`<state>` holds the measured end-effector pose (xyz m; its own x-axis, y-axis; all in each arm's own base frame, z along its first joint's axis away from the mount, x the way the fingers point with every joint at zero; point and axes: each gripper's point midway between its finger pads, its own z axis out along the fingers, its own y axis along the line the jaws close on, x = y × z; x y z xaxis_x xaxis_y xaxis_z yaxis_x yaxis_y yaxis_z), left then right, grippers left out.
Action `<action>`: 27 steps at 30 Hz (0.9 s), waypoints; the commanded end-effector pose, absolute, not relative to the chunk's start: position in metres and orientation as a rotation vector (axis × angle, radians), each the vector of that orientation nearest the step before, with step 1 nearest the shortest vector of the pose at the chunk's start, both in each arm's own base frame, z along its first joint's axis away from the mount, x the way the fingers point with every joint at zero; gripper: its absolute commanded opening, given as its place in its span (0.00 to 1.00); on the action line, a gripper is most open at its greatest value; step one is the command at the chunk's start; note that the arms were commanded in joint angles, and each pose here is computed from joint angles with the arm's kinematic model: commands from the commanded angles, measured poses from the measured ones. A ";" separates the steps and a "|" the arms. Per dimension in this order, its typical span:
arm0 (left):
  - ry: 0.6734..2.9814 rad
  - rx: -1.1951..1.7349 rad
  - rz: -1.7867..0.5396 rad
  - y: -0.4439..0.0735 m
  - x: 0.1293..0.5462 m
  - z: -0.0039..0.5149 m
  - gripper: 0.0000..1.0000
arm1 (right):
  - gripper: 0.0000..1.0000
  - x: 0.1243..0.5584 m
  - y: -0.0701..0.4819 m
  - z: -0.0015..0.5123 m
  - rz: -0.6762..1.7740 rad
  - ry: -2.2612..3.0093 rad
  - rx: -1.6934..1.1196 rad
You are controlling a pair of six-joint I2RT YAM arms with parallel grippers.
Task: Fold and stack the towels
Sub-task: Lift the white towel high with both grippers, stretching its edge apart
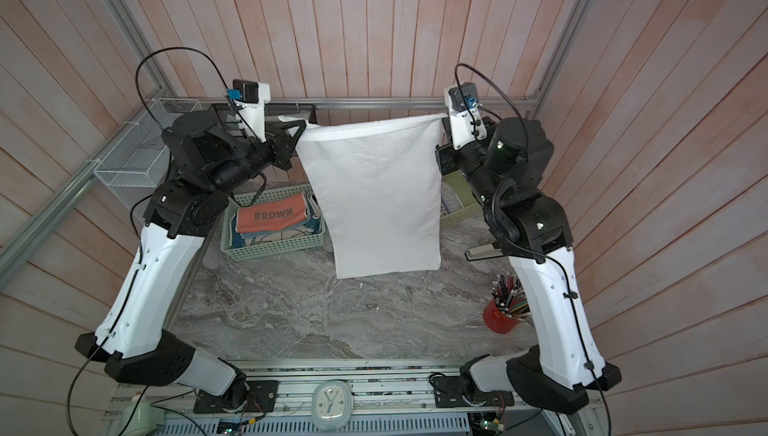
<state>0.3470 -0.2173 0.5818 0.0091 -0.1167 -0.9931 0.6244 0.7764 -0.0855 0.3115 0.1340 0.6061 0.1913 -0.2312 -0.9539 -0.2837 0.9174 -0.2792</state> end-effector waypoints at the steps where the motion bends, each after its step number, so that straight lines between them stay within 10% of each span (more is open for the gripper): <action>1: 1.183 0.461 -0.564 -0.200 0.293 0.643 0.00 | 0.00 0.262 0.109 0.665 0.019 1.182 -0.348; 14: 1.058 0.504 -0.580 -0.204 0.230 0.694 0.00 | 0.00 0.217 0.085 0.693 0.028 1.135 -0.317; 27: 1.350 0.406 -0.385 -0.212 0.353 0.619 0.00 | 0.00 0.350 0.100 0.615 -0.202 1.411 -0.253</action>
